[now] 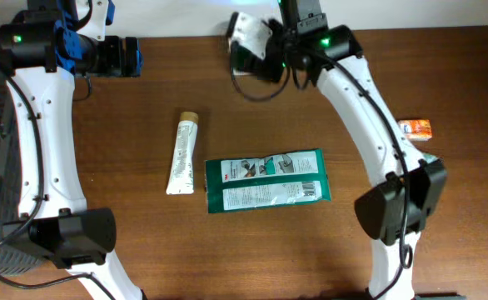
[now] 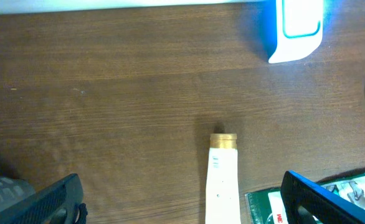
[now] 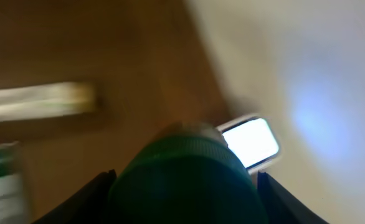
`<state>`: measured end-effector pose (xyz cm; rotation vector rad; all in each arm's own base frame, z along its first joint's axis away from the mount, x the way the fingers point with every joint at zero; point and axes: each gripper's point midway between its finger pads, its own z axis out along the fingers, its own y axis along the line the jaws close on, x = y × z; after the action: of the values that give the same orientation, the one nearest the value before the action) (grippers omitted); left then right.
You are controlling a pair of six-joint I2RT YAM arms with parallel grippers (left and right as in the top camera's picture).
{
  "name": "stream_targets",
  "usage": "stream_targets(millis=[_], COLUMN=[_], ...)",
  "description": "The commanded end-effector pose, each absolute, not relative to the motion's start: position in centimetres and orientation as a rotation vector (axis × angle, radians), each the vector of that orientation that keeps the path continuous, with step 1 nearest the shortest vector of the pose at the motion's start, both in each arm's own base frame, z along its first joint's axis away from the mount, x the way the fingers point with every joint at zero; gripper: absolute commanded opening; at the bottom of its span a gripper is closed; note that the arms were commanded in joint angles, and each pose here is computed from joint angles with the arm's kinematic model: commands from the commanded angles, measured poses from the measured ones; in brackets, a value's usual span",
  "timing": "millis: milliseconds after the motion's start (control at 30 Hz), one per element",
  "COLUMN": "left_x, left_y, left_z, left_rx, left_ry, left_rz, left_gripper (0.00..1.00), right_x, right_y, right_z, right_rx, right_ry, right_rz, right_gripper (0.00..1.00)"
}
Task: Scan the item barcode
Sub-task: 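Lift the green jar and hold it before the white scanner, then carry the green jar right and set it down near the Kleenex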
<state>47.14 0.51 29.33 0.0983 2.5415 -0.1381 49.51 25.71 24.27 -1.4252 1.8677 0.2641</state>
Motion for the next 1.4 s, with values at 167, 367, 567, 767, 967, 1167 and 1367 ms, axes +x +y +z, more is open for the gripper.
stream_targets(millis=[167,367,567,767,967,1167,1367], left_x=[47.0,47.0,47.0,47.0,47.0,47.0,47.0], left_y=[0.3,0.3,0.3,0.3,0.3,0.3,0.3], left_z=[29.9,29.9,29.9,29.9,29.9,29.9,29.9], left_rx=[0.125,0.125,0.125,0.125,0.125,0.125,0.124], left_ry=[2.525,2.525,2.525,2.525,2.525,2.525,2.525], left_rz=[-0.14,-0.141,-0.141,-0.14,-0.14,-0.141,-0.141], left_gripper=[0.99,0.99,0.99,0.99,0.99,0.99,0.99], right_x=[43.8,45.2,47.4,47.5,46.8,48.8,50.7], right_y=[21.6,15.4,5.8,-3.5,-10.6,-12.3,-12.2], right_z=[16.0,12.6,10.6,9.6,9.5,8.1,7.5], right_rx=[-1.474,-1.321,-0.759,-0.37,-0.149,-0.112,-0.13], right_ry=[2.372,2.624,2.89,2.986,2.986,2.925,2.865], right_rz=[0.354,0.158,0.141,0.137,0.117,0.102,0.096], right_gripper=[0.54,0.54,0.51,0.51,0.54,0.54,0.55])
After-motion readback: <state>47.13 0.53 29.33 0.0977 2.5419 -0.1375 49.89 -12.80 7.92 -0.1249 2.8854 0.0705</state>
